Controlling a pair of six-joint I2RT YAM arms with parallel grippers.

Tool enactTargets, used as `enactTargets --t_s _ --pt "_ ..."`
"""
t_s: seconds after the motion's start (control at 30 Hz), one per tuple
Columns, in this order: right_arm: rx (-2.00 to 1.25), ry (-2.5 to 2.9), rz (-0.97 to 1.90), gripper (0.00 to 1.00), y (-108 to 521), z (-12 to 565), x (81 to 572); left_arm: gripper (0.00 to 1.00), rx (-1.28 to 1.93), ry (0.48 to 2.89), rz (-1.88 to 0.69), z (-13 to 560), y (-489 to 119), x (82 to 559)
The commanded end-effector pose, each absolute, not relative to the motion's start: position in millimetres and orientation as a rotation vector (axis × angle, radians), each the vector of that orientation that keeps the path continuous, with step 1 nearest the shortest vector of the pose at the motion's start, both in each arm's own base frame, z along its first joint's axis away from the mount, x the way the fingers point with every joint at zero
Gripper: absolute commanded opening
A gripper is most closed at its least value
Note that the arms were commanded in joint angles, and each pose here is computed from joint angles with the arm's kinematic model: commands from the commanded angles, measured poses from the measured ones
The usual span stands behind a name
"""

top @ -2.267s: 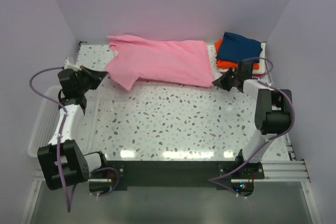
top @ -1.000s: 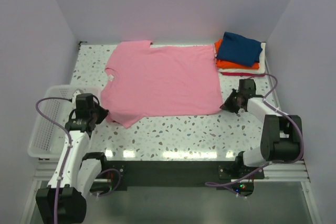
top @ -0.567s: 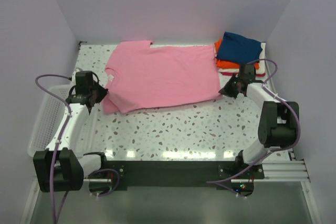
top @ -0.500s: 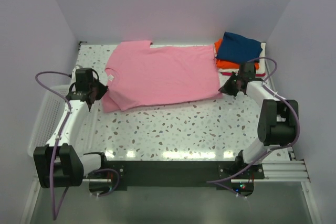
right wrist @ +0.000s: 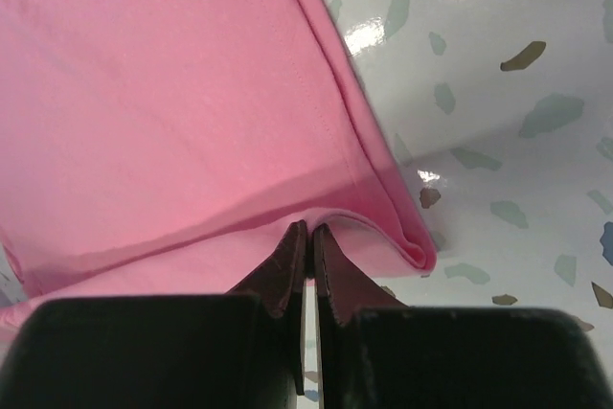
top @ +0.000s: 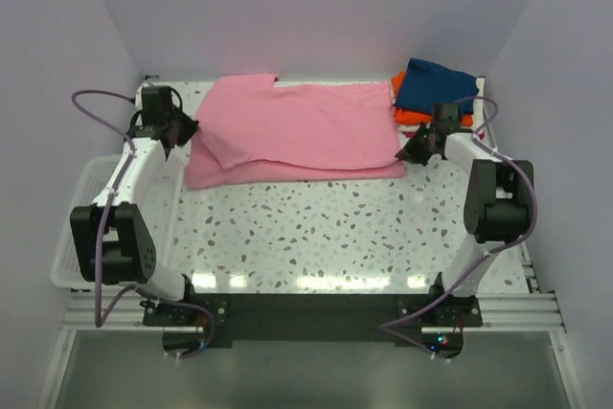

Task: Fold and stack the t-shirts
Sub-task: Fold the tshirt

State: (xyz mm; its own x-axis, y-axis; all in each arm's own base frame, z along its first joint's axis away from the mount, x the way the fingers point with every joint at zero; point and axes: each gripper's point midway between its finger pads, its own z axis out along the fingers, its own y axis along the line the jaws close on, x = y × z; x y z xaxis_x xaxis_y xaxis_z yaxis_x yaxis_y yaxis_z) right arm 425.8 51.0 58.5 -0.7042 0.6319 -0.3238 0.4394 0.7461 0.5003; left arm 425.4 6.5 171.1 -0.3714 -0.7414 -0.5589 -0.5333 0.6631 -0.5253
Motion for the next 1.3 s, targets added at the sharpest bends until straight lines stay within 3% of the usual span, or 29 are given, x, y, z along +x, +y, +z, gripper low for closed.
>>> enactTargets --t_s 0.0,1.27 --pt "0.820 2.431 0.585 0.00 53 68 442 0.00 -0.912 1.994 -0.360 199 5 454" --pt "0.889 2.361 0.747 0.00 44 61 494 0.00 -0.957 2.028 -0.374 170 7 511"
